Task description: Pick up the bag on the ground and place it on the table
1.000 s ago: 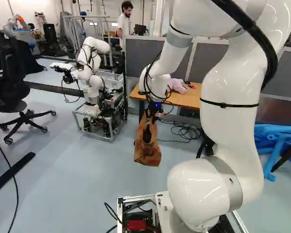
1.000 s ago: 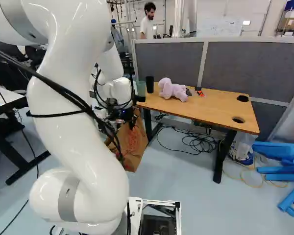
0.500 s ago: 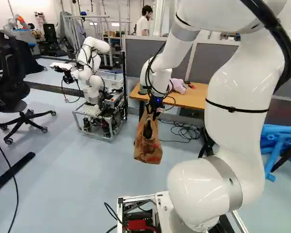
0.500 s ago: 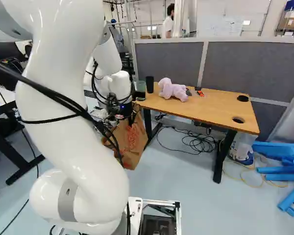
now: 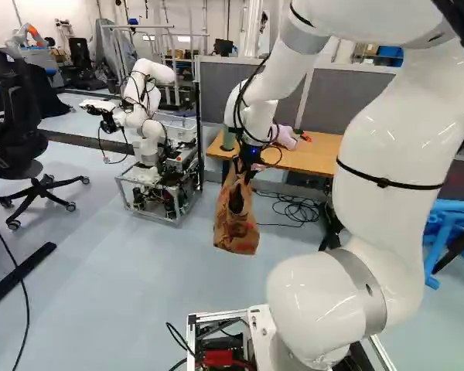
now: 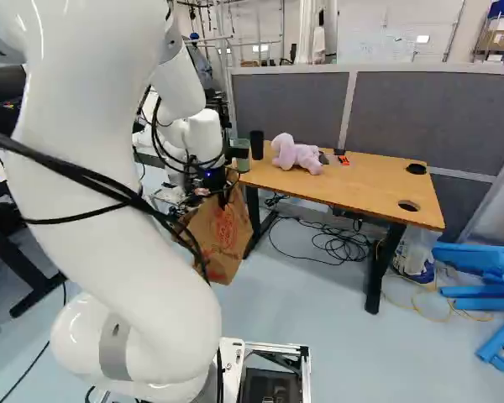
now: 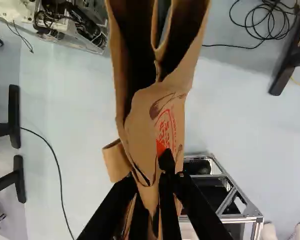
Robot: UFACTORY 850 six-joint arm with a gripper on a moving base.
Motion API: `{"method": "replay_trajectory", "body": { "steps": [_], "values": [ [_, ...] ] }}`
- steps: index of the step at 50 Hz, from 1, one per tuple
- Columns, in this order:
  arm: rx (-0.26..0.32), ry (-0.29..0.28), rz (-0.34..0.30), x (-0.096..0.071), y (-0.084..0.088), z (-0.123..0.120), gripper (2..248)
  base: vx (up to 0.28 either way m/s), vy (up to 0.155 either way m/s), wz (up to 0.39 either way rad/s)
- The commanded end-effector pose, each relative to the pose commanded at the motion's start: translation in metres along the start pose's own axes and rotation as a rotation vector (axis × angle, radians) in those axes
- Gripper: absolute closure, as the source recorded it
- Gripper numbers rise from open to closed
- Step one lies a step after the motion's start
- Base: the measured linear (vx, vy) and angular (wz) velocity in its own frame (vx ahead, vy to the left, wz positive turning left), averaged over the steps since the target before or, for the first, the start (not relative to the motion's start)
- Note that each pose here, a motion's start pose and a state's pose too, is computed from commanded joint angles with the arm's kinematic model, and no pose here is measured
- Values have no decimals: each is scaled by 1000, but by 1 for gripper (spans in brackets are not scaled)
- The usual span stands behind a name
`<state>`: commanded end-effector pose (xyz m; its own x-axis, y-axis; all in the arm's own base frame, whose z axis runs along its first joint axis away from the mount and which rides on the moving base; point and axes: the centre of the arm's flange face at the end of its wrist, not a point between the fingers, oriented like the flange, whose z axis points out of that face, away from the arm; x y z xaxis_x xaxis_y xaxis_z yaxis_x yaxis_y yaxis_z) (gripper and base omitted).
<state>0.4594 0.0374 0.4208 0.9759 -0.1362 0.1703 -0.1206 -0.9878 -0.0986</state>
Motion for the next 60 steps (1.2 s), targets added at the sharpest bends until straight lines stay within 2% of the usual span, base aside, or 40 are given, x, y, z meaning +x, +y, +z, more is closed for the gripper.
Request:
{"method": "replay_trajectory", "body": {
  "steps": [19,60],
  "values": [
    [8,15,-2,2,-2,-26,229,0,0,0],
    [21,2,-8,5,-5,-83,229,0,0,0]
  ]
}}
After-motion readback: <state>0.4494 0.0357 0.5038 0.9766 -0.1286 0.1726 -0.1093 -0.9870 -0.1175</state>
